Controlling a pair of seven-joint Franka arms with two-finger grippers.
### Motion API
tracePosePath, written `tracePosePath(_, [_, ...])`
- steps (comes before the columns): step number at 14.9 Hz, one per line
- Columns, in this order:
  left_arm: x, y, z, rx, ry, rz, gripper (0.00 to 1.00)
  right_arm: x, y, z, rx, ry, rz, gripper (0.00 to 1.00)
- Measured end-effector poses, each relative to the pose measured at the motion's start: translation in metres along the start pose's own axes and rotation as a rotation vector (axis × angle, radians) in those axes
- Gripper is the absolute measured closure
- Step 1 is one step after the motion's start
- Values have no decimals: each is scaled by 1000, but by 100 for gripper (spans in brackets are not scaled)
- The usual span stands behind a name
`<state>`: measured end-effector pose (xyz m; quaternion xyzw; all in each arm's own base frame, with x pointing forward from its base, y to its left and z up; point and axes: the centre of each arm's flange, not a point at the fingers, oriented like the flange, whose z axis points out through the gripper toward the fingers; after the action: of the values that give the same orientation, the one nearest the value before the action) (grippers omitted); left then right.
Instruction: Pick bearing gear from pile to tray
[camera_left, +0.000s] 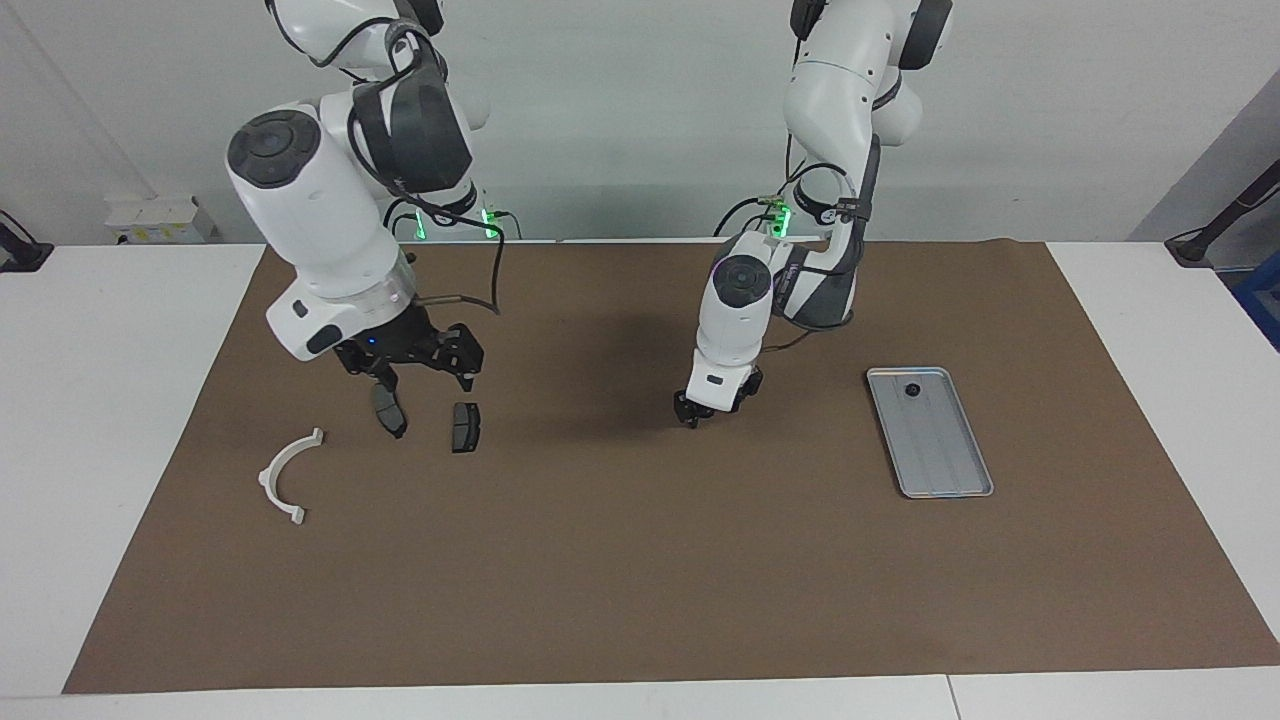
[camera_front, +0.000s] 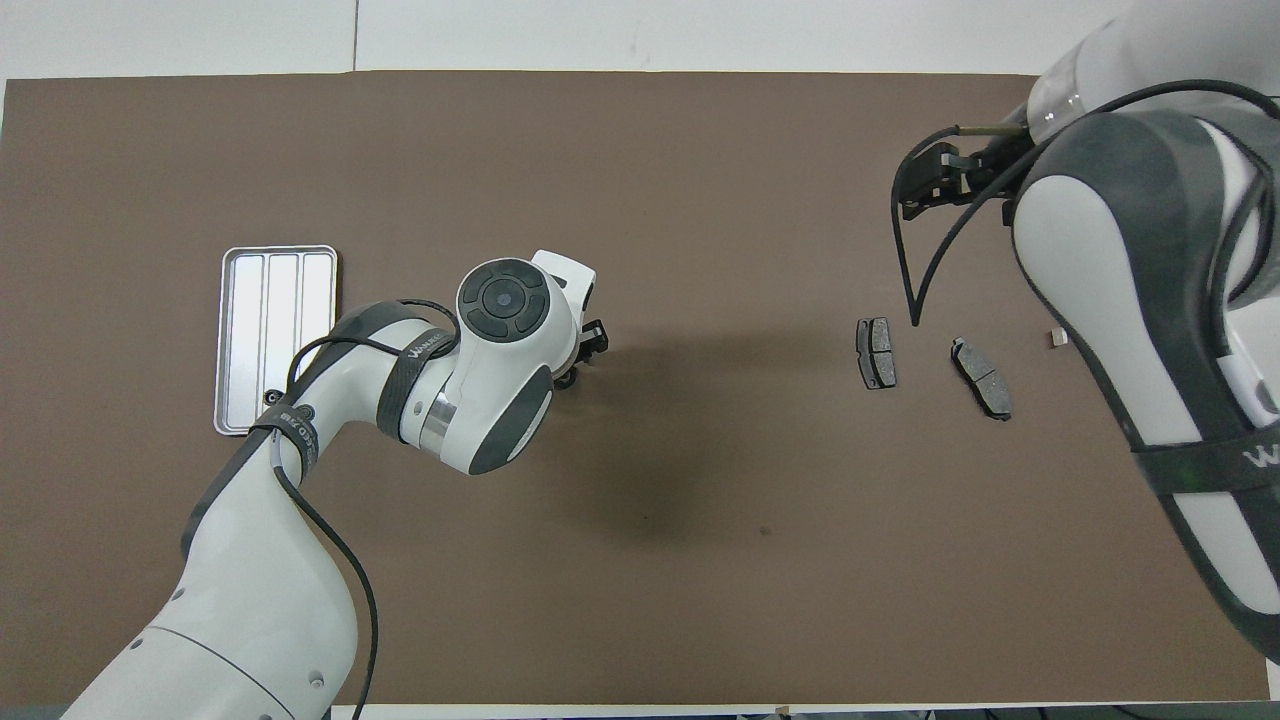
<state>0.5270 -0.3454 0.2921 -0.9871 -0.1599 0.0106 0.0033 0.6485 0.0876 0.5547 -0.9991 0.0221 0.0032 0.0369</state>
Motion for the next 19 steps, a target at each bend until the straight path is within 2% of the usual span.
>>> tracePosePath(4, [-8, 5, 1, 0, 0, -33, 20, -37, 47, -34, -20, 18, -56, 0])
tracePosePath(5, [-9, 6, 2, -2, 1, -42, 27, -51, 53, -41, -30, 22, -78, 0])
tracePosePath(6, [-10, 6, 2, -5, 3, -46, 30, -64, 58, -49, -44, 27, -99, 0])
tracePosePath(8, [-10, 6, 2, -5, 4, -50, 30, -87, 61, -66, -65, 48, -127, 0])
tracePosePath(11, [-11, 8, -1, -16, 11, -49, 48, -107, 69, -93, -79, 96, -124, 0])
tracePosePath(12, [-11, 8, -1, -16, 11, -49, 48, -110, 73, -98, -82, 105, -128, 0])
tracePosePath(13, [-11, 8, -2, -17, 12, -49, 52, -111, 77, -101, -89, 108, -143, 0])
tracePosePath(14, [-11, 7, -3, -14, 12, -51, 62, -111, 81, -102, -102, 108, -159, 0])
tracePosePath(15, [-9, 5, -3, -7, 8, -54, 65, -112, 83, -101, -108, 100, -164, 0])
tracePosePath(17, [5, -9, -7, 13, 3, -41, 65, -115, 85, -97, -107, 67, -151, 0])
tracePosePath(19, [43, -48, -23, 19, 1, 14, 65, -116, 85, -96, -104, 59, -114, 0])
